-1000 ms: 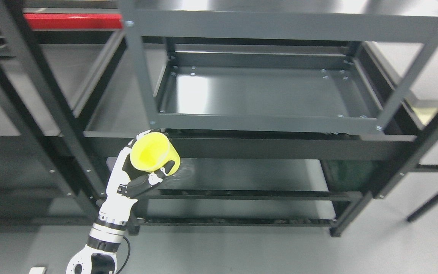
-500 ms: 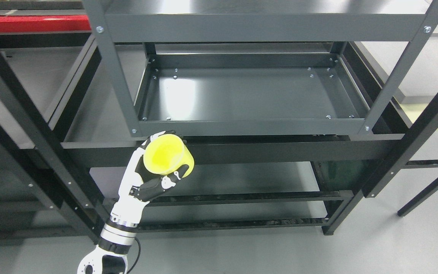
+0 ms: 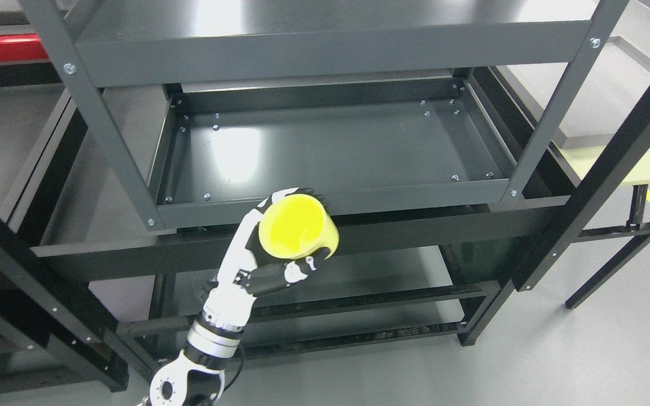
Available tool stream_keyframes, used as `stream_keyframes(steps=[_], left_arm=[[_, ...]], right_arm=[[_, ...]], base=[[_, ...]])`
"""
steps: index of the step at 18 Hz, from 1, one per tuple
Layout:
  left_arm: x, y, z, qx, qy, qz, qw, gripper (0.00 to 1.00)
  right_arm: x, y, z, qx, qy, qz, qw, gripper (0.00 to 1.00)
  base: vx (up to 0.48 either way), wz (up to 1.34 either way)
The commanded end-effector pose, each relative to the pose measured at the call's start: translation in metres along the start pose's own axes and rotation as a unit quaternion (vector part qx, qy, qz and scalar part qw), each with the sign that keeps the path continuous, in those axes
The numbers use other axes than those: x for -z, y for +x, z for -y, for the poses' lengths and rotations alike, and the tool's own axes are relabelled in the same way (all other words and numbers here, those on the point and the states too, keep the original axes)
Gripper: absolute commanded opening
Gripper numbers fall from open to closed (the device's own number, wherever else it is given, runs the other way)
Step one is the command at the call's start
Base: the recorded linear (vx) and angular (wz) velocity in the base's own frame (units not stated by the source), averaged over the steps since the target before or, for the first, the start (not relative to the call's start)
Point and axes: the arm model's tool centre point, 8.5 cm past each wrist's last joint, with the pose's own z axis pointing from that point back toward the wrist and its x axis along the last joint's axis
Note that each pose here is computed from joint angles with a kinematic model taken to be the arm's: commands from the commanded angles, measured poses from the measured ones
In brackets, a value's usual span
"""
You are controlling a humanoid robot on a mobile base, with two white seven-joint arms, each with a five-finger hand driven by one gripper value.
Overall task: Place yellow IKEA cup on middle right shelf
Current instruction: 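Raise the cup with the left hand up onto the upper shelf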
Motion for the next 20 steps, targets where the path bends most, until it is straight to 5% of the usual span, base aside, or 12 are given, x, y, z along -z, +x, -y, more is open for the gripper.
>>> stream_keyframes(steps=[1,12,20], left_arm=[[0.070,0.018,0.072,-0.006,-0.159,0.042,0.986,0.02],[0.190,0.132,0.109,-0.060,-0.285,0.140,0.946,0.01],[0.248,0.134,0.080,-0.059,-0.102,-0.040,0.992,0.00]], right_arm=[[0.001,-0.009,0.010,0.002,-0.006,-0.008,1.000,0.99],[0.001,-0.009,0.010,0.002,-0.006,-0.008,1.000,0.99],[0.001,-0.009,0.010,0.002,-0.006,-0.008,1.000,0.99]], base=[[0.108,-0.10],[0.158,0.13],[0.055,0.09]])
